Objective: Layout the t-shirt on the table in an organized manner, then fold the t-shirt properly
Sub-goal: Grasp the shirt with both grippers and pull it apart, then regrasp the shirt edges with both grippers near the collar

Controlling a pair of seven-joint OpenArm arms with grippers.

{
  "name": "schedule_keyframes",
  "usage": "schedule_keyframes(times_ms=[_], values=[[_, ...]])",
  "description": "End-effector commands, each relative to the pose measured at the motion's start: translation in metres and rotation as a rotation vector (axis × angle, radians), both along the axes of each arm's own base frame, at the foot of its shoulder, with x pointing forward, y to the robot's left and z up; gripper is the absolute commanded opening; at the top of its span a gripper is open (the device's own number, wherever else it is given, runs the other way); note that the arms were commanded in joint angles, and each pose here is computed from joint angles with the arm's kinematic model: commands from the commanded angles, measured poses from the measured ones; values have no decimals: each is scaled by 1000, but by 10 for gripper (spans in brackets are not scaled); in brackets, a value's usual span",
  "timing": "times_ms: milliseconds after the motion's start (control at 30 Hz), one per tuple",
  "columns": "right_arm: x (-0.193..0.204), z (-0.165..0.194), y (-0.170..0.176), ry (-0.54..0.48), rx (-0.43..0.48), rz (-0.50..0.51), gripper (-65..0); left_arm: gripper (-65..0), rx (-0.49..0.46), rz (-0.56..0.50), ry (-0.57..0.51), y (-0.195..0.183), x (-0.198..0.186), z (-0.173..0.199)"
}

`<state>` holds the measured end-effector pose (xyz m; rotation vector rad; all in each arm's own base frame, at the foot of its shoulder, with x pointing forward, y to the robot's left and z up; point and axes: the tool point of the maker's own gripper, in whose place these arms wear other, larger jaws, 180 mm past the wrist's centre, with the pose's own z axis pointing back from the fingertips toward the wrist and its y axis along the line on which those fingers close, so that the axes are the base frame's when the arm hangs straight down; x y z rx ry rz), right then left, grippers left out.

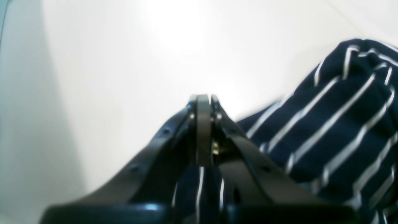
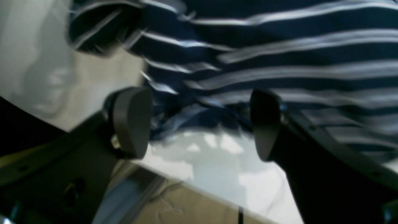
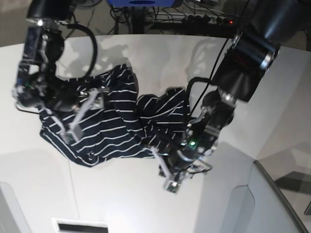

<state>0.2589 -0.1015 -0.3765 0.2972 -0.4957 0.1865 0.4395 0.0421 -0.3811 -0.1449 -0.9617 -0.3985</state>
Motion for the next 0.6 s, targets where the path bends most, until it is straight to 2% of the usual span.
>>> schedule_keyframes(times_ms=[0, 100, 233, 400, 567], values=[[0, 13, -2, -52, 26, -19, -201, -650, -46, -1, -43, -7, 3, 27], [-19, 9, -37, -55, 13, -141, -230, -650, -60, -40, 21, -5, -32, 30], [-53, -7, -87, -43, -37, -294, -231, -650, -61, -110, 68, -14, -87, 24], [-84, -24, -106, -46, -71, -331, -231, -650, -102, -145, 141, -26, -148, 5], [-104, -48, -127, 0, -68, -418, -231, -650, -171, -258, 226, -82, -199, -7]])
